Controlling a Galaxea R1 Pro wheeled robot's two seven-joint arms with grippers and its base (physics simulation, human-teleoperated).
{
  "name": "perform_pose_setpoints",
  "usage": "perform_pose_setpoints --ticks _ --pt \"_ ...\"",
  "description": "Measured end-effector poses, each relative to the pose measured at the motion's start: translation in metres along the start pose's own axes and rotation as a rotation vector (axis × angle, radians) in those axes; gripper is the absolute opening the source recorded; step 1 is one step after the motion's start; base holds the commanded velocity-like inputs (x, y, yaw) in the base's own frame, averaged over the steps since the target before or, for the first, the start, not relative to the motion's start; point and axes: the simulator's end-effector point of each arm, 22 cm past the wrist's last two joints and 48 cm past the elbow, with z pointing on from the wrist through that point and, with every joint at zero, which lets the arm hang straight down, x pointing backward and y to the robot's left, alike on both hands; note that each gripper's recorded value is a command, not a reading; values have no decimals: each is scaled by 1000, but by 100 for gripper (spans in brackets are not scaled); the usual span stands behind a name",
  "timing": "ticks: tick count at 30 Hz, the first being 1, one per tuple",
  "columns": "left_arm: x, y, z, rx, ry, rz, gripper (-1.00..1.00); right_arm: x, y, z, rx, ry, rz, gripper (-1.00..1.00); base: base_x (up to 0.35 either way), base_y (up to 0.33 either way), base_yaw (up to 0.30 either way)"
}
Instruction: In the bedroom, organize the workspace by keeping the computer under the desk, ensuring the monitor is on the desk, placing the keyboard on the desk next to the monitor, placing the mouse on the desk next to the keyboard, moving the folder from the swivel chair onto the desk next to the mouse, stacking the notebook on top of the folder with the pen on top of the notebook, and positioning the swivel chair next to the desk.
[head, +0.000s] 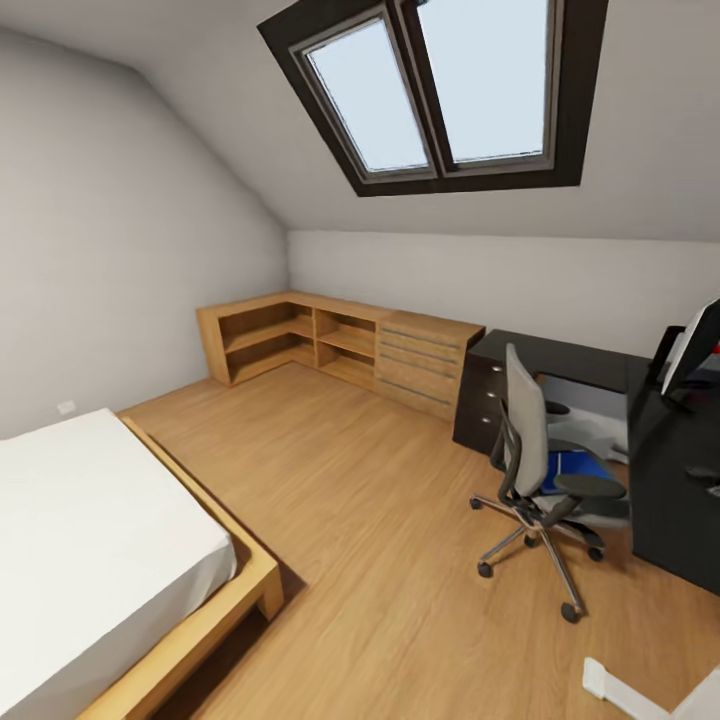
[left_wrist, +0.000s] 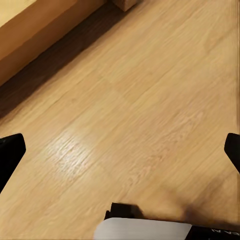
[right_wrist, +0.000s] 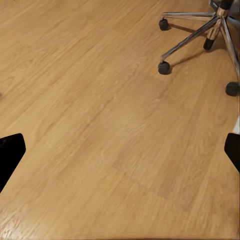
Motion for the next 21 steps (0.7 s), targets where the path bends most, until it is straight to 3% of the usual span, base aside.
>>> perform_pose_setpoints --ticks 6,21 --pt "0 1 0 -2 -1 -2 100 -1 0 0 0 -3 1 100 143 171 -281" --pt "2 1 0 -2 4 -2 100 -2 -1 0 2 -8 1 100 265 213 -261"
